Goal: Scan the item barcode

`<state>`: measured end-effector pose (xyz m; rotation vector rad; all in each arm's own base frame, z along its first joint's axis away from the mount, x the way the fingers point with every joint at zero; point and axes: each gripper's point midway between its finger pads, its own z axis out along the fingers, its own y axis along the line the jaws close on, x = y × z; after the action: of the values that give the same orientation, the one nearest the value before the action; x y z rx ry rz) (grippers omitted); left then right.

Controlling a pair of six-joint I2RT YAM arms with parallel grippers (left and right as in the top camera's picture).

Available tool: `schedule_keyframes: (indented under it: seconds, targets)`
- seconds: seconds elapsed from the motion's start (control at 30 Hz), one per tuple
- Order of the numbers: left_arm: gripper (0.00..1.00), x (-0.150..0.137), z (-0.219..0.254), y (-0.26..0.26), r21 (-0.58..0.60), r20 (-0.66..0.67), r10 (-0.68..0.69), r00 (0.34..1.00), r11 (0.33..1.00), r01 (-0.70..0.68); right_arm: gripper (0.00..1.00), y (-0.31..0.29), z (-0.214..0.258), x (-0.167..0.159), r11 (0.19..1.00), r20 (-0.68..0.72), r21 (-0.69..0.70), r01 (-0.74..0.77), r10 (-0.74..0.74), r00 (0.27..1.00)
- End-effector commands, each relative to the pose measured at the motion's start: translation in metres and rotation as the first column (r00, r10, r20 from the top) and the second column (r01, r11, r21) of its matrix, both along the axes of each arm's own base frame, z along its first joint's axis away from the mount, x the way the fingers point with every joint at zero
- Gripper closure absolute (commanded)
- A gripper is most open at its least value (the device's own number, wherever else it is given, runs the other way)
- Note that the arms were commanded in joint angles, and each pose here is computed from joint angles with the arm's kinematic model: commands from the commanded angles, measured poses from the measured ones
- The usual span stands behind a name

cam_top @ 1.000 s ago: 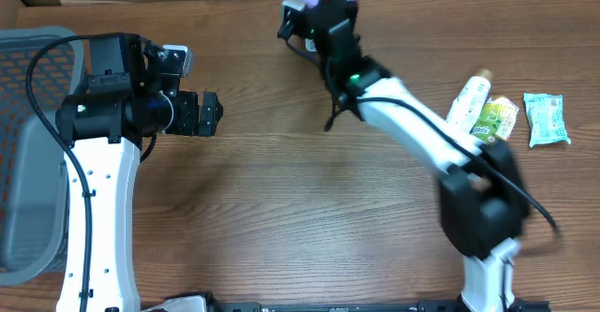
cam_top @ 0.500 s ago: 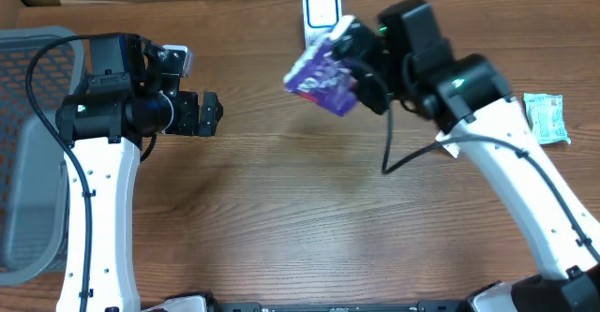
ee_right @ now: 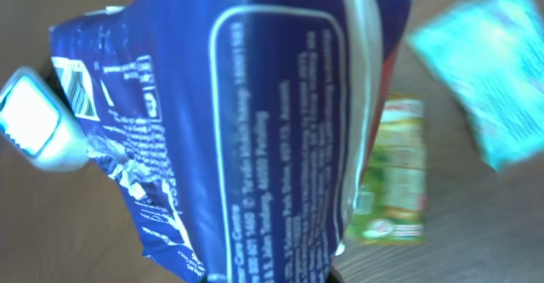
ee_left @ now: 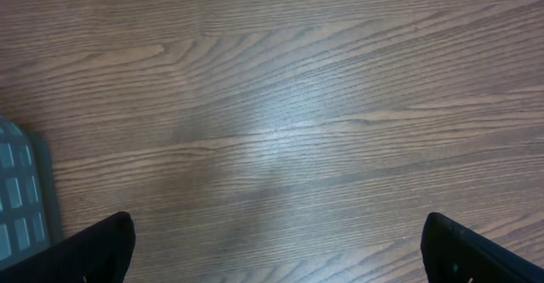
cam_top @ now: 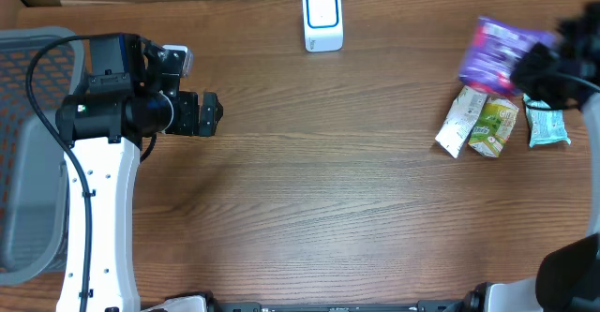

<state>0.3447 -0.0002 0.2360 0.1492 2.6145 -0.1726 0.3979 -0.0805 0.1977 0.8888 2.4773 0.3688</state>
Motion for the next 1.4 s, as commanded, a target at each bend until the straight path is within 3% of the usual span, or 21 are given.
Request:
schedule_keyframes:
  seconds: [0.0,0.1,0.17,0.2,0.23,0.27,0.33,0.4,0.63,0.8,0.93,1.2,1.37]
  targets:
    - [0.0,0.001,0.002,-0.003,0.003,0.01,-0.026,1.0,1.0,0.026,0.96,-0.018,-0.03,-0.013,0.971,-0.069,0.114,0.208,-0.201,0.977]
    - [0.01,0.001,0.002,-0.003,0.003,0.01,-0.026,1.0,1.0,0.025,0.96,-0.03,-0.059,-0.022,0.957,-0.093,0.125,0.263,-0.253,0.963]
    - [0.0,0.001,0.002,-0.003,0.003,0.01,-0.026,1.0,1.0,0.026,0.85,-0.033,-0.072,-0.026,0.954,-0.101,0.126,0.273,-0.262,0.96]
    - [0.01,0.001,0.002,-0.003,0.003,0.01,-0.026,1.0,1.0,0.026,0.69,-0.033,-0.076,-0.027,0.952,-0.104,0.126,0.277,-0.265,0.959]
    - [0.0,0.001,0.002,-0.003,0.003,0.01,-0.026,1.0,1.0,0.026,0.41,-0.034,-0.08,-0.029,0.951,-0.108,0.127,0.281,-0.269,0.957]
    - [0.0,0.001,0.001,-0.003,0.003,0.009,-0.026,1.0,1.0,0.026,0.25,-0.035,-0.08,-0.03,0.95,-0.109,0.127,0.284,-0.271,0.956]
    - [0.0,0.001,0.001,-0.004,0.003,0.009,-0.026,1.0,1.0,0.026,0.07,-0.038,-0.078,-0.029,0.949,-0.1,0.127,0.288,-0.277,0.956]
    - [0.0,0.001,0.002,-0.004,0.003,0.01,-0.028,1.0,1.0,0.028,0.0,-0.042,-0.071,-0.026,0.948,-0.081,0.128,0.291,-0.283,0.956]
    - [0.0,0.001,0.002,-0.003,0.003,0.01,-0.026,1.0,1.0,0.026,0.0,-0.047,0.001,-0.026,0.957,0.034,0.105,0.272,-0.277,0.96]
    - [0.0,0.001,0.001,-0.003,0.006,0.009,-0.024,1.0,1.0,0.024,0.0,-0.019,0.071,-0.043,0.991,0.163,0.062,0.118,-0.127,0.979]
    - [0.0,0.001,0.001,-0.003,0.006,0.009,-0.024,1.0,1.0,0.024,0.0,0.028,0.118,-0.069,0.994,0.283,0.022,-0.106,0.096,0.954]
    - [0.0,0.001,0.001,-0.003,0.006,0.009,-0.024,1.0,1.0,0.024,0.0,0.064,0.141,-0.149,0.992,0.278,-0.007,-0.129,0.126,0.952]
    - [0.01,0.001,0.001,-0.003,0.006,0.009,-0.024,1.0,1.0,0.024,0.0,0.075,0.141,-0.179,0.992,0.259,0.009,-0.123,0.116,0.959]
